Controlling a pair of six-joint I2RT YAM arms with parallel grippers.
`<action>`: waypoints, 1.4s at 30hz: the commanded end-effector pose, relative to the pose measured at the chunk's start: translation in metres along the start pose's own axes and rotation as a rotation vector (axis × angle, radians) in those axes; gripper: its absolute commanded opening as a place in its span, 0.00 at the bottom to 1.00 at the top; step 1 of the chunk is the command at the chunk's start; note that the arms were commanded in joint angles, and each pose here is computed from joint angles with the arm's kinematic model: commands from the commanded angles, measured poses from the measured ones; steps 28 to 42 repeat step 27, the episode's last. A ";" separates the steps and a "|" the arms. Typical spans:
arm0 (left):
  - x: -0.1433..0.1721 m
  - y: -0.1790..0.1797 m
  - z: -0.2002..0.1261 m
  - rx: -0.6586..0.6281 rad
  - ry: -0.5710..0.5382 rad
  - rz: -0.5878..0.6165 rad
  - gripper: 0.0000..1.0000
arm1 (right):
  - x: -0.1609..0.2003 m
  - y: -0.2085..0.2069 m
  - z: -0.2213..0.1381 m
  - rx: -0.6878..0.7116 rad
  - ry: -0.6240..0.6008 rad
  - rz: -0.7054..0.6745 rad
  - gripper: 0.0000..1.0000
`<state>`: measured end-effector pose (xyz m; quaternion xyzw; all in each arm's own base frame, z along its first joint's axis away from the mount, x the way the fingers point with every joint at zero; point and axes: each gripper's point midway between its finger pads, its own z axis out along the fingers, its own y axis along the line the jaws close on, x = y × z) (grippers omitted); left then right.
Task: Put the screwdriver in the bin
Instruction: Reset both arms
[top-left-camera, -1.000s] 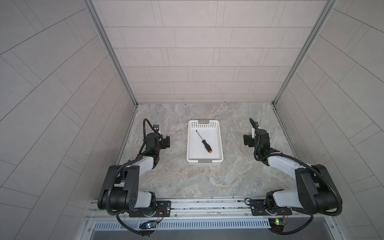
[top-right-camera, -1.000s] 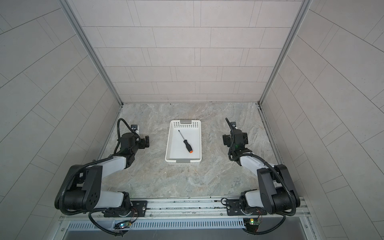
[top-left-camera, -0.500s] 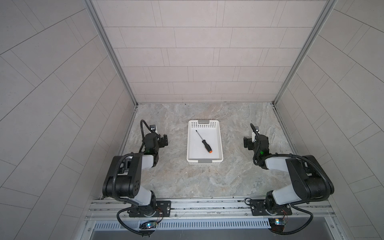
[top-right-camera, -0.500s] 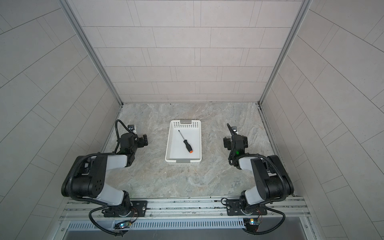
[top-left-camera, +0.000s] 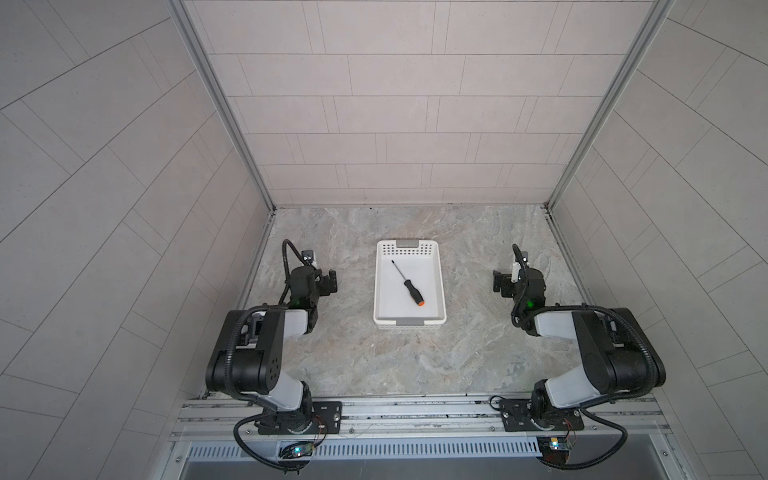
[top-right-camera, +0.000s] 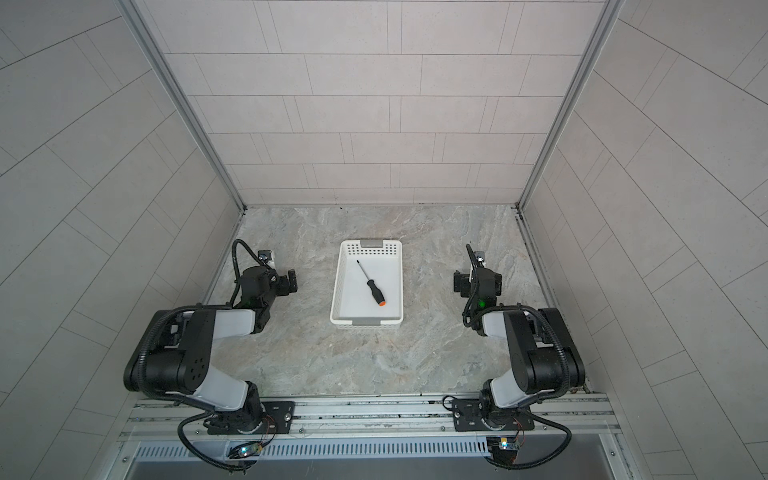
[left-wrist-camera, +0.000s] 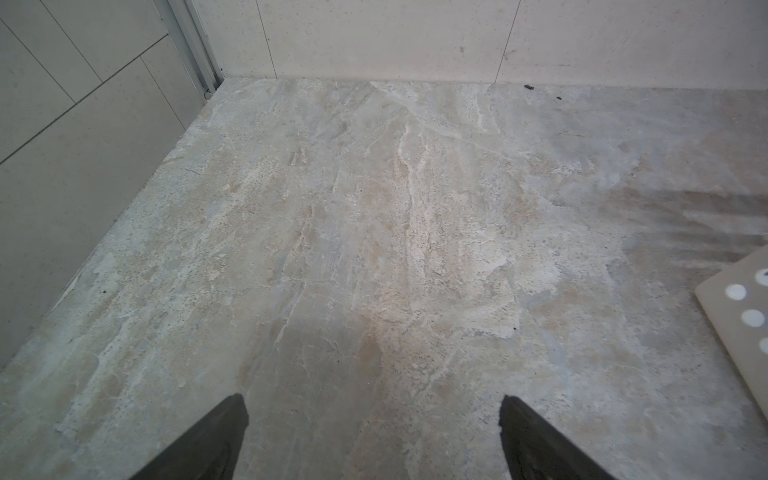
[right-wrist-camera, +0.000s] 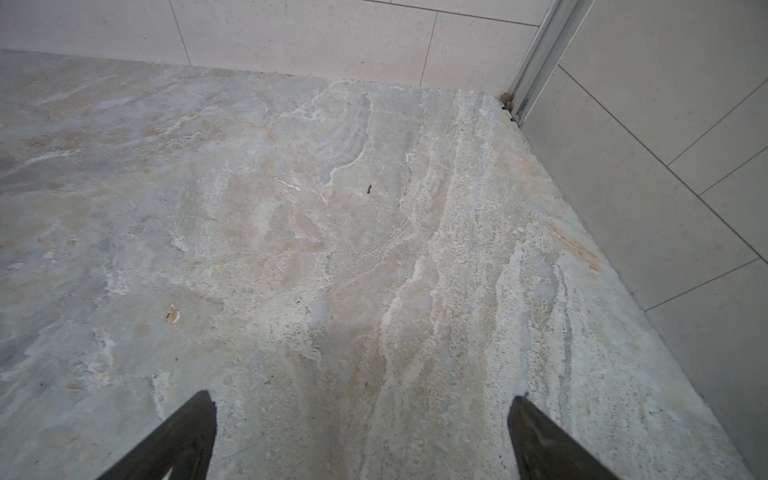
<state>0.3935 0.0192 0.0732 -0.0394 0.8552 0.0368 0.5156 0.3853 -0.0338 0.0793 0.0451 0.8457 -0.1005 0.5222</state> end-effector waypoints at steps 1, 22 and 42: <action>-0.009 -0.004 0.002 0.009 -0.020 0.013 1.00 | -0.010 0.002 0.001 -0.009 -0.025 0.008 1.00; -0.010 -0.005 0.001 0.002 -0.024 0.019 1.00 | -0.010 0.006 0.002 -0.004 -0.019 -0.016 1.00; -0.009 -0.004 0.001 0.000 -0.024 0.019 1.00 | -0.010 0.006 0.002 -0.002 -0.019 -0.016 1.00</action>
